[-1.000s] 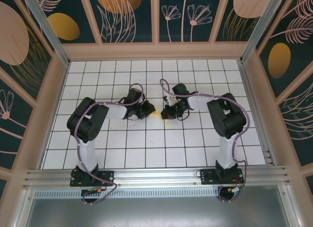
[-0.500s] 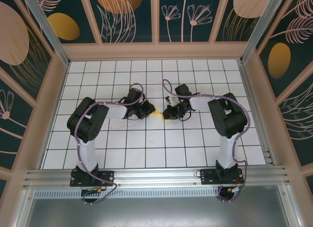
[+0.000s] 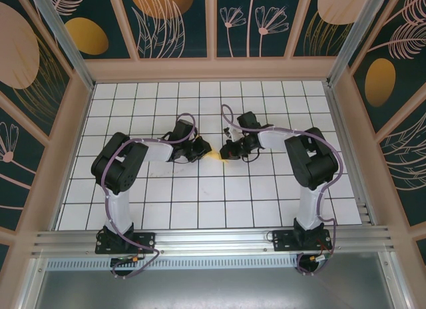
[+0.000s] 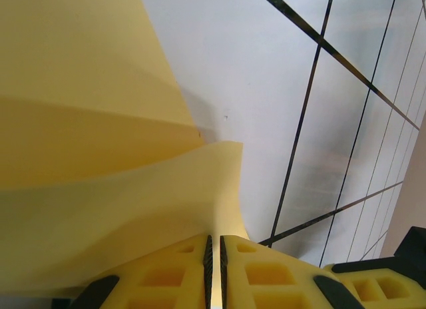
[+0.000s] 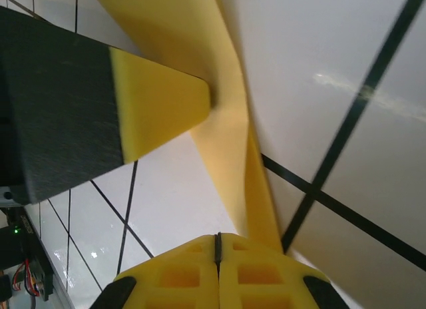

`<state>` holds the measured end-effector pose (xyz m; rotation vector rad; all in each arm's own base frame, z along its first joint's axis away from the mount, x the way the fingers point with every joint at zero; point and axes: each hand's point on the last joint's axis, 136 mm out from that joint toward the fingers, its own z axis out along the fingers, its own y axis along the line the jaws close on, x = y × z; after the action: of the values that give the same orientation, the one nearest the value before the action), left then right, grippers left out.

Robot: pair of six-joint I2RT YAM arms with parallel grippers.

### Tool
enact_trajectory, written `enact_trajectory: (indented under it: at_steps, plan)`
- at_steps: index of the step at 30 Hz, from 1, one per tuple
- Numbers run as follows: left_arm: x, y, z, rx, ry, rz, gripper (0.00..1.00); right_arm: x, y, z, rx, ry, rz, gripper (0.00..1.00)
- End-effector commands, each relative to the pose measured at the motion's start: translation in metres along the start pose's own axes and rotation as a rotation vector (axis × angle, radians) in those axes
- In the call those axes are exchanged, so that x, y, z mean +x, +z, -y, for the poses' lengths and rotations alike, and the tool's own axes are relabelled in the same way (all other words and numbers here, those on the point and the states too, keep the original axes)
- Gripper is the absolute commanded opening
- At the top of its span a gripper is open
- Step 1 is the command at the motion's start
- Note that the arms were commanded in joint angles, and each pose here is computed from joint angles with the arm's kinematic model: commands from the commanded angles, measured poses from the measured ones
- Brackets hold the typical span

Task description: Fold a paper plane with a square sheet of paper (pick it up from the middle)

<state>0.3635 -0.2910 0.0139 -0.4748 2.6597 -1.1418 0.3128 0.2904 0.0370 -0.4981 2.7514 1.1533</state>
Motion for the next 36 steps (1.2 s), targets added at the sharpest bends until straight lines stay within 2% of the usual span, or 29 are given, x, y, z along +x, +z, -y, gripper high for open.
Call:
enact_trajectory:
  at_steps: [1, 9, 10, 16, 30, 36]
  plan:
    - [0.002, 0.011, -0.071, -0.231, -0.03, 0.027, 0.17, -0.001, 0.009, -0.003, -0.016, 0.007, -0.028, 0.06]
    - [0.001, 0.008, -0.064, -0.214, -0.009, 0.026, 0.17, 0.012, 0.016, 0.028, 0.046, 0.073, -0.049, 0.06]
    - [-0.006, 0.008, -0.052, -0.189, 0.009, 0.04, 0.17, 0.015, 0.016, 0.031, 0.048, 0.079, -0.052, 0.05]
    - [-0.029, -0.002, -0.03, -0.139, 0.099, 0.094, 0.21, 0.037, 0.02, 0.051, 0.079, 0.135, -0.087, 0.05]
    - [-0.062, -0.023, -0.04, -0.154, 0.151, 0.171, 0.22, 0.046, 0.023, 0.066, 0.113, 0.167, -0.103, 0.05]
    - [-0.071, -0.034, -0.051, -0.221, 0.133, 0.227, 0.21, 0.048, 0.024, 0.07, 0.125, 0.177, -0.109, 0.05]
